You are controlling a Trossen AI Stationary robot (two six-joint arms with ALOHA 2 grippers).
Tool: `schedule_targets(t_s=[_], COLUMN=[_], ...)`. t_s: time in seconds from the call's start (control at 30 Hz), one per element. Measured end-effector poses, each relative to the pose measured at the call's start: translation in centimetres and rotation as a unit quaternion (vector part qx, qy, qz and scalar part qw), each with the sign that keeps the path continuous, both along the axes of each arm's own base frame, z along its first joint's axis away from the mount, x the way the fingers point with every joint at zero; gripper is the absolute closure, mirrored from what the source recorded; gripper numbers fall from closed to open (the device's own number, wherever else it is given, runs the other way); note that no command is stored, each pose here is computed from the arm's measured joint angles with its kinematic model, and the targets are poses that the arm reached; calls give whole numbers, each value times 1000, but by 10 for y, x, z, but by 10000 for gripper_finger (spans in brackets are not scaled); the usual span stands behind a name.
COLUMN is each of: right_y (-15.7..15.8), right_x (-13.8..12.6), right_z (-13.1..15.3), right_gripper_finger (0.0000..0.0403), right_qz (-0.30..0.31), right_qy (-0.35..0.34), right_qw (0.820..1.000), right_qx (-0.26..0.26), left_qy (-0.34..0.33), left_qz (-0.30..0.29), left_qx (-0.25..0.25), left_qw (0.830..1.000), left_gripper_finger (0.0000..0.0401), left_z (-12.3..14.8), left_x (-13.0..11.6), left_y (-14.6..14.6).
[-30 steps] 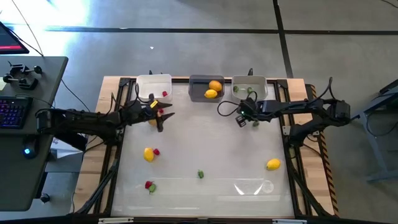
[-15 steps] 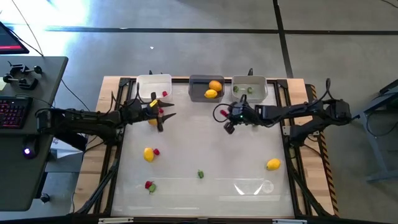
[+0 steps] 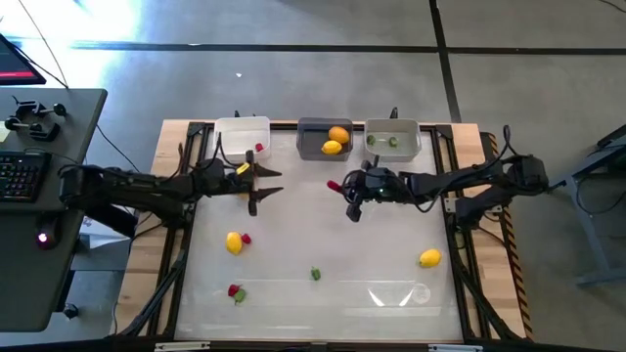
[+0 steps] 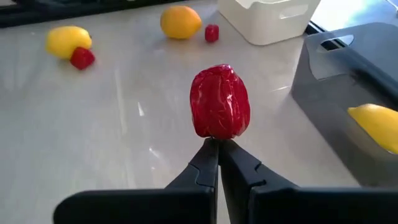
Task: Sort produce into baskets
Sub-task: Put the red bell pepper into the white bin
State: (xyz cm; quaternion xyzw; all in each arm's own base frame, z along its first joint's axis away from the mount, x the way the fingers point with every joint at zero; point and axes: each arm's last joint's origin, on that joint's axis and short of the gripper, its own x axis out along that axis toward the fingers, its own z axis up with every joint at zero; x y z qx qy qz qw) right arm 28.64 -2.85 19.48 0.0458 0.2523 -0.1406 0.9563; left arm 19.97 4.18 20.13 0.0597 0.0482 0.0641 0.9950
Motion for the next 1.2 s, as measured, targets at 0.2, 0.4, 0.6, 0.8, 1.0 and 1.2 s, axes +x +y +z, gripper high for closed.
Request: schedule_targets(t_s=[0.2,0.4,0.6,0.8,1.0,1.2], right_y=[-1,-1,-1,3,9,10], right_x=[11,21,24,25,26,26], right_z=[-12,-21,-24,-22,-21,-21], right_gripper_finger=[403,403,403,403,403,403], right_qz=[16,42,49,60,76,86], right_qy=[-7,-27,-29,-40,-46,-49], right_qw=[1000,998,997,996,995,994], right_qx=[-25,-37,-45,-55,-55,-51], left_qy=[17,27,50,65,74,65], left_qz=[-44,-47,-49,-38,-16,-60], left_qx=[-20,-31,-50,-56,-50,-32], left_qw=[999,998,996,996,996,996], left_gripper_finger=[217,217,199,169,168,169], left_z=[1,-6,-15,-22,-28,-26], left_x=[22,48,70,88,95,97], left_y=[-2,-1,0,4,12,6])
